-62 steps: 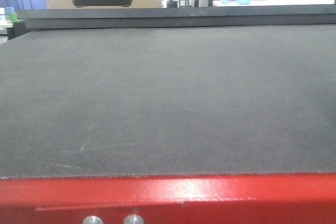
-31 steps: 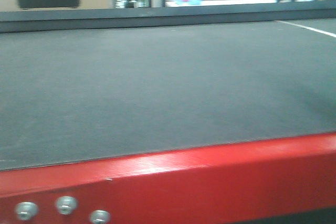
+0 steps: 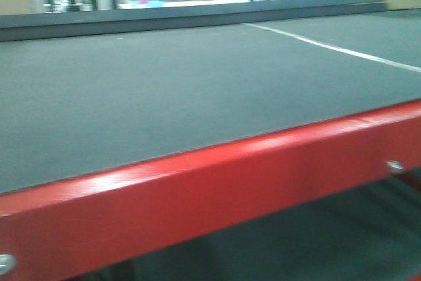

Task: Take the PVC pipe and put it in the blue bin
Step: 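Drive the base to the shelf of blue bins holding the clamp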

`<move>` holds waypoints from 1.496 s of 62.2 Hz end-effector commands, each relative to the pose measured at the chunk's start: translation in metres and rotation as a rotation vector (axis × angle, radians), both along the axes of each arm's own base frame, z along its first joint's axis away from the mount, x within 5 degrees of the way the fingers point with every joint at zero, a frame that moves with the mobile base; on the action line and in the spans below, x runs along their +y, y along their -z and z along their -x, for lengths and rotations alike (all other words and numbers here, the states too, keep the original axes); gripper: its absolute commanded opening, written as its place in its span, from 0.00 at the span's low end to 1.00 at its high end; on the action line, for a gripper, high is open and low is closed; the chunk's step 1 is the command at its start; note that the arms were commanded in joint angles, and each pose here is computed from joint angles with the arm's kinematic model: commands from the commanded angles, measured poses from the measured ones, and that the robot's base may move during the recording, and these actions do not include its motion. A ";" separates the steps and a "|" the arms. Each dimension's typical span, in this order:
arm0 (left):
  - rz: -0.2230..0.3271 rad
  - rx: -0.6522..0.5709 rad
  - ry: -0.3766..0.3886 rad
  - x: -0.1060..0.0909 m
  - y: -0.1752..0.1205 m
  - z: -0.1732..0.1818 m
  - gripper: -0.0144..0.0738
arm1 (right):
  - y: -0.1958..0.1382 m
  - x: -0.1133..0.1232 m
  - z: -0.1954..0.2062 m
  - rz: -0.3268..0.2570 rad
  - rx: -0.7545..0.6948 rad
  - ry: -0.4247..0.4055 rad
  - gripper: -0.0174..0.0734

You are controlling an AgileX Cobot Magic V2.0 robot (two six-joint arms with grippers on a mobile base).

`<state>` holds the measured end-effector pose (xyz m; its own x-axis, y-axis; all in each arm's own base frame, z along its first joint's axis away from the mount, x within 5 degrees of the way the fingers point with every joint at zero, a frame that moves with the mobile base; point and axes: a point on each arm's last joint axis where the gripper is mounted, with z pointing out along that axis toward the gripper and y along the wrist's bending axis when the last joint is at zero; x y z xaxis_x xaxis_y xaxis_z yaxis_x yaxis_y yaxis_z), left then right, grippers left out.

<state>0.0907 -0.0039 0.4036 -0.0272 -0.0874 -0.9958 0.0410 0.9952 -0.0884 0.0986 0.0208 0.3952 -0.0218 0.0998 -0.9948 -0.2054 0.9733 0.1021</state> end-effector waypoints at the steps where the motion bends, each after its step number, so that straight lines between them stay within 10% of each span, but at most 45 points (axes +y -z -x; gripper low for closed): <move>1: 0.009 -0.023 -0.001 0.000 -0.002 0.001 0.04 | -0.002 0.000 0.001 0.008 -0.031 0.001 0.01; 93: 0.009 -0.023 -0.001 0.000 -0.002 0.001 0.04 | -0.002 0.000 0.001 0.008 -0.035 0.001 0.01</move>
<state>0.0907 -0.0039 0.4036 -0.0272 -0.0874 -0.9958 0.0410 0.9952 -0.0884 0.0986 0.0208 0.3952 -0.0218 0.0998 -0.9948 -0.2054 0.9733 0.1021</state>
